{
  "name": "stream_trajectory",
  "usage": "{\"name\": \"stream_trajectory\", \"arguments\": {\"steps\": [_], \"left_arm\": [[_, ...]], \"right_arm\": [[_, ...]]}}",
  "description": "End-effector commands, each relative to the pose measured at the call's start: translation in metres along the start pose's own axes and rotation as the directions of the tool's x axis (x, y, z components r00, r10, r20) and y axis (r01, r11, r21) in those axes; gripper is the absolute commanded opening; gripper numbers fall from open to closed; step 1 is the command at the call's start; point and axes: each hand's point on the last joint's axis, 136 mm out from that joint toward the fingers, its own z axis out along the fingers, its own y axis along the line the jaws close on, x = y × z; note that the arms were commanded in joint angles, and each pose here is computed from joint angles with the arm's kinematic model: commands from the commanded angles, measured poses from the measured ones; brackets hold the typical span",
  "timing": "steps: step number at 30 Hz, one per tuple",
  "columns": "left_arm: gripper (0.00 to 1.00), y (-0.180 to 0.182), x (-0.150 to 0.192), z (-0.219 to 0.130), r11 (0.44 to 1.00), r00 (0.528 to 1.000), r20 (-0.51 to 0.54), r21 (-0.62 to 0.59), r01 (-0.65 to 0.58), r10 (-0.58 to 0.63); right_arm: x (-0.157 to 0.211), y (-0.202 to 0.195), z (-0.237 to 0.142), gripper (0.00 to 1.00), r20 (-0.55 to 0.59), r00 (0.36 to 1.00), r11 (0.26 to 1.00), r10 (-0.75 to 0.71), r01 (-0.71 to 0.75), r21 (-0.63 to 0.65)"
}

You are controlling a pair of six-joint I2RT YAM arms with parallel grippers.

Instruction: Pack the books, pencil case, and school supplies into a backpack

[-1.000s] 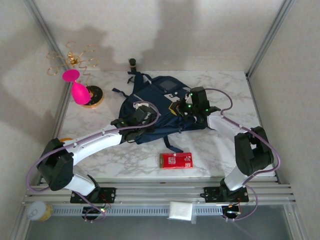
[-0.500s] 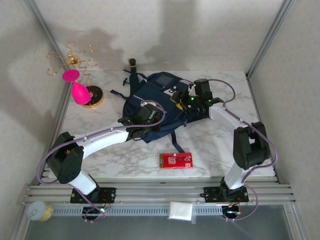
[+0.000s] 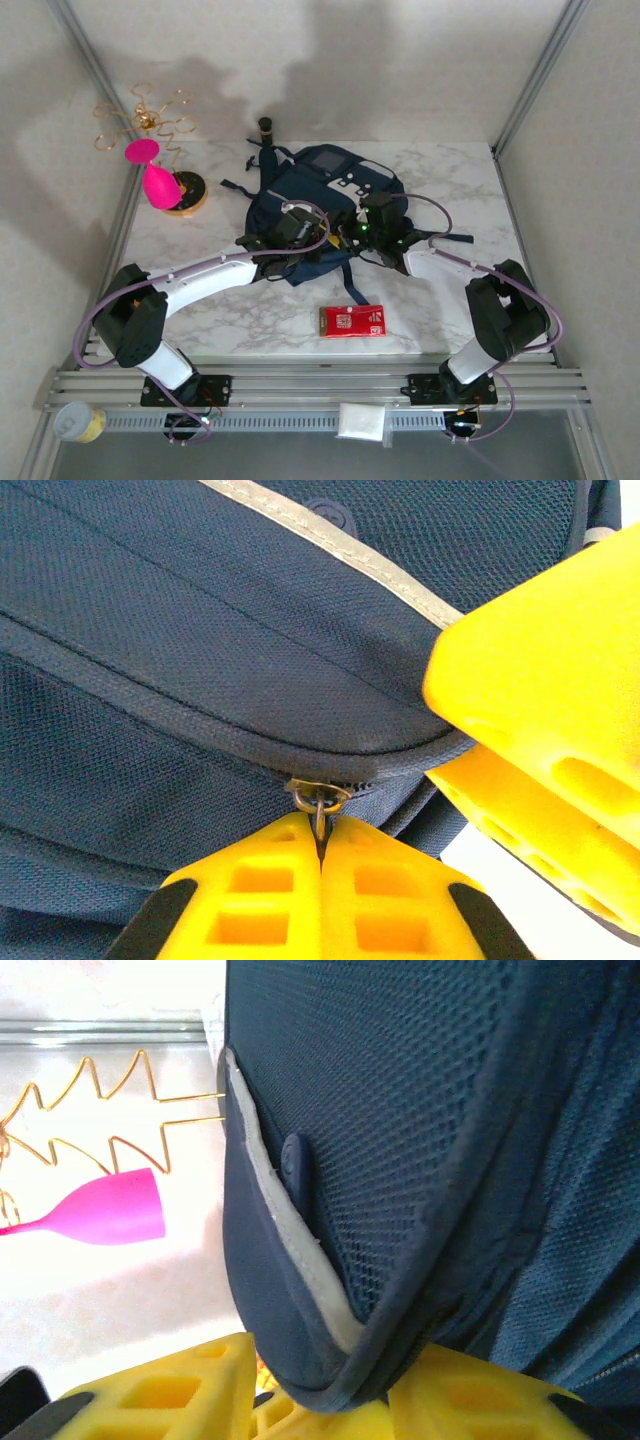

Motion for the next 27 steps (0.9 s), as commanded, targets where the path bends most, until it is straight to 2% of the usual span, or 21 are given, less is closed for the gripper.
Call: {"name": "stream_trajectory", "arguments": {"steps": [1, 2, 4, 9, 13, 16, 18, 20, 22, 24, 27], "left_arm": [[0.0, -0.002, 0.005, -0.001, 1.0, 1.0, -0.007, 0.013, 0.006, -0.006], [0.0, -0.002, 0.005, -0.001, 1.0, 1.0, -0.007, 0.013, 0.006, -0.006], [0.0, 0.0, 0.004, -0.001, 1.0, 1.0, -0.004, 0.0, 0.0, 0.0], [0.0, 0.012, 0.002, -0.005, 0.999, 1.0, 0.009, -0.052, 0.005, -0.005], [0.0, 0.025, 0.004, -0.014, 0.994, 1.0, 0.005, -0.105, 0.025, -0.024], [0.0, 0.019, 0.009, -0.027, 0.998, 0.999, -0.004, -0.049, 0.04, -0.04], [0.0, 0.024, 0.018, -0.027, 0.998, 0.999, -0.029, -0.053, 0.034, -0.036], [0.0, 0.036, 0.021, -0.025, 0.994, 0.999, -0.042, -0.108, 0.014, -0.018], [0.0, 0.045, 0.021, -0.019, 0.99, 0.999, -0.049, -0.14, 0.012, -0.019], [0.0, 0.043, 0.018, -0.013, 0.991, 0.998, -0.057, -0.131, 0.018, -0.025], [0.0, 0.039, 0.012, -0.003, 0.992, 0.999, -0.044, -0.125, 0.02, -0.026]], "right_arm": [[-0.017, 0.024, 0.002, 0.36, 0.091, 0.995, 0.997, 0.035, -0.029, -0.068], [-0.019, 0.022, 0.003, 0.33, 0.105, 0.994, 0.998, 0.031, -0.025, -0.054], [-0.025, 0.02, 0.0, 0.17, 0.142, 0.99, 0.999, 0.021, -0.016, -0.038], [-0.031, 0.014, -0.008, 0.0, 0.164, 0.985, 0.999, -0.046, 0.044, 0.017], [-0.035, 0.015, -0.022, 0.0, 0.143, 0.981, 0.991, -0.133, 0.132, 0.014], [-0.037, 0.012, -0.036, 0.0, 0.079, 0.982, 0.985, -0.173, 0.174, -0.002], [-0.042, 0.013, -0.05, 0.0, 0.063, 0.971, 0.973, -0.229, 0.23, -0.009], [-0.057, 0.013, -0.066, 0.0, 0.067, 0.954, 0.957, -0.292, 0.291, 0.023], [-0.071, 0.02, -0.076, 0.0, 0.041, 0.943, 0.943, -0.332, 0.332, -0.001], [-0.083, 0.026, -0.08, 0.0, 0.008, 0.93, 0.93, -0.367, 0.367, -0.011], [-0.109, 0.025, -0.087, 0.0, 0.016, 0.922, 0.922, -0.387, 0.387, 0.029]]}}
